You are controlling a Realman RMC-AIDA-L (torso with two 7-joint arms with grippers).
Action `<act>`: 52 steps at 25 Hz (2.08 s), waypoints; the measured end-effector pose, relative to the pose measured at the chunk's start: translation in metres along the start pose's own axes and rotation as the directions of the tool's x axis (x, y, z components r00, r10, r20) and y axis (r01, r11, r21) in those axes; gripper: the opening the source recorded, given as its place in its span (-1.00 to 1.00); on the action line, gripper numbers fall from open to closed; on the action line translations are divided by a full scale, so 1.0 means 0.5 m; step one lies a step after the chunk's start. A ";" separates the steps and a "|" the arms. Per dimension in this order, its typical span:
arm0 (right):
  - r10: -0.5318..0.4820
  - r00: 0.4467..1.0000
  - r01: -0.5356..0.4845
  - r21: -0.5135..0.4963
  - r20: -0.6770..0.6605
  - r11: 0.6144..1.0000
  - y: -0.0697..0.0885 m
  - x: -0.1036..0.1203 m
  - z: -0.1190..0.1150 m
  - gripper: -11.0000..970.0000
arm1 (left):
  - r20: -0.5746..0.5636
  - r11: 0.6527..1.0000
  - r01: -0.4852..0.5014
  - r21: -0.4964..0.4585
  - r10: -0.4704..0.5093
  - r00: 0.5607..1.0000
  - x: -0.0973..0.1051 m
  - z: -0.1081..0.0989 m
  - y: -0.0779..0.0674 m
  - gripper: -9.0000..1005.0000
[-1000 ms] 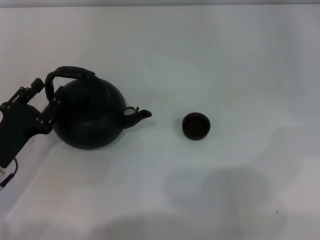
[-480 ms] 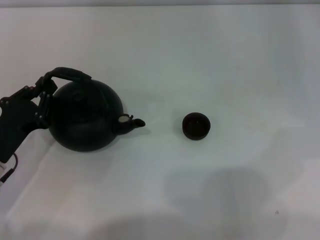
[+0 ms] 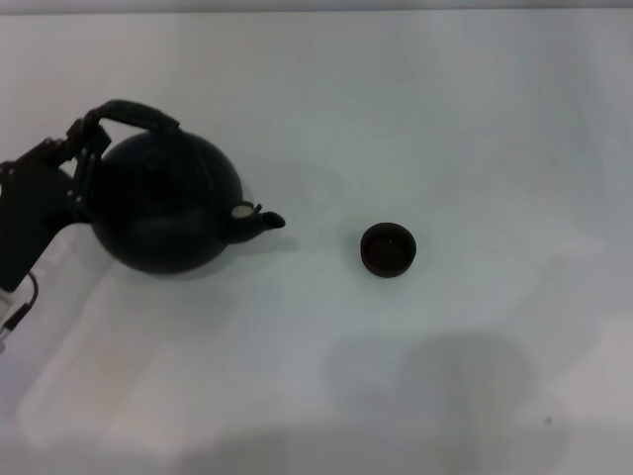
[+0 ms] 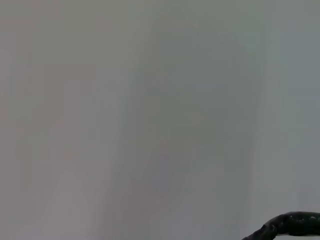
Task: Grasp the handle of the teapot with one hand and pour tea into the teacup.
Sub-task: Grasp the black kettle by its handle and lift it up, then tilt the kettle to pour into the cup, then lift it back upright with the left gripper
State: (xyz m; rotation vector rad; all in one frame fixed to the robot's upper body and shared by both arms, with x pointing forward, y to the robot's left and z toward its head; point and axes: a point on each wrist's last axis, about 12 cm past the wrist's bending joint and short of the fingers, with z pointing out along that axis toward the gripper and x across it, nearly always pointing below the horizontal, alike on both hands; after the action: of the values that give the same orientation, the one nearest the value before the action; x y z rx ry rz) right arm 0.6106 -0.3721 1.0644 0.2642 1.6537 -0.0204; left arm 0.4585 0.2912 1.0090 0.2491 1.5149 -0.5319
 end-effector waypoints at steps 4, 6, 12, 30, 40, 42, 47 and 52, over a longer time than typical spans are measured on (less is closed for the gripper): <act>0.000 1.000 0.000 0.000 -0.001 1.000 0.000 0.001 0.000 0.75 | 0.017 0.999 -0.016 0.032 0.016 1.000 -0.010 0.027 -0.002 -0.72; 0.001 1.000 -0.001 0.000 -0.002 1.000 0.000 0.001 -0.001 0.75 | 0.027 0.997 -0.054 0.062 0.053 0.998 -0.016 0.047 -0.006 -0.72; 0.004 1.000 -0.004 -0.002 -0.007 1.000 0.003 0.004 -0.001 0.75 | 0.082 0.969 -0.228 0.094 0.221 0.972 -0.027 0.083 -0.024 -0.73; 0.030 1.000 -0.030 -0.009 -0.007 1.000 0.009 0.005 0.000 0.75 | 0.157 0.897 -0.420 0.136 0.399 0.903 -0.037 0.139 -0.062 -0.75; 0.039 0.999 -0.039 -0.003 -0.025 0.999 0.006 0.018 -0.008 0.75 | 0.162 0.845 -0.503 0.185 0.478 0.863 -0.038 0.167 -0.073 -0.76; 0.039 0.999 -0.040 -0.004 -0.026 0.999 0.007 0.019 -0.009 0.75 | 0.166 0.832 -0.519 0.195 0.493 0.854 -0.039 0.175 -0.075 -0.76; 0.045 0.999 -0.045 -0.001 -0.030 0.999 0.007 0.022 -0.010 0.75 | 0.154 0.803 -0.554 0.221 0.532 0.833 -0.037 0.190 -0.078 -0.76; 0.047 0.999 -0.047 -0.001 -0.028 0.999 0.007 0.022 -0.010 0.75 | 0.155 0.780 -0.583 0.228 0.562 0.813 -0.035 0.197 -0.081 -0.76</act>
State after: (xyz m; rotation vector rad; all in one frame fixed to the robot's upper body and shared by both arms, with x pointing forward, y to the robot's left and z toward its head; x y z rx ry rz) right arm 0.6054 -0.3659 1.0549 0.3032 1.6751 0.0197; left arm 0.5260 0.2126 1.0390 0.8646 1.2000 -0.2422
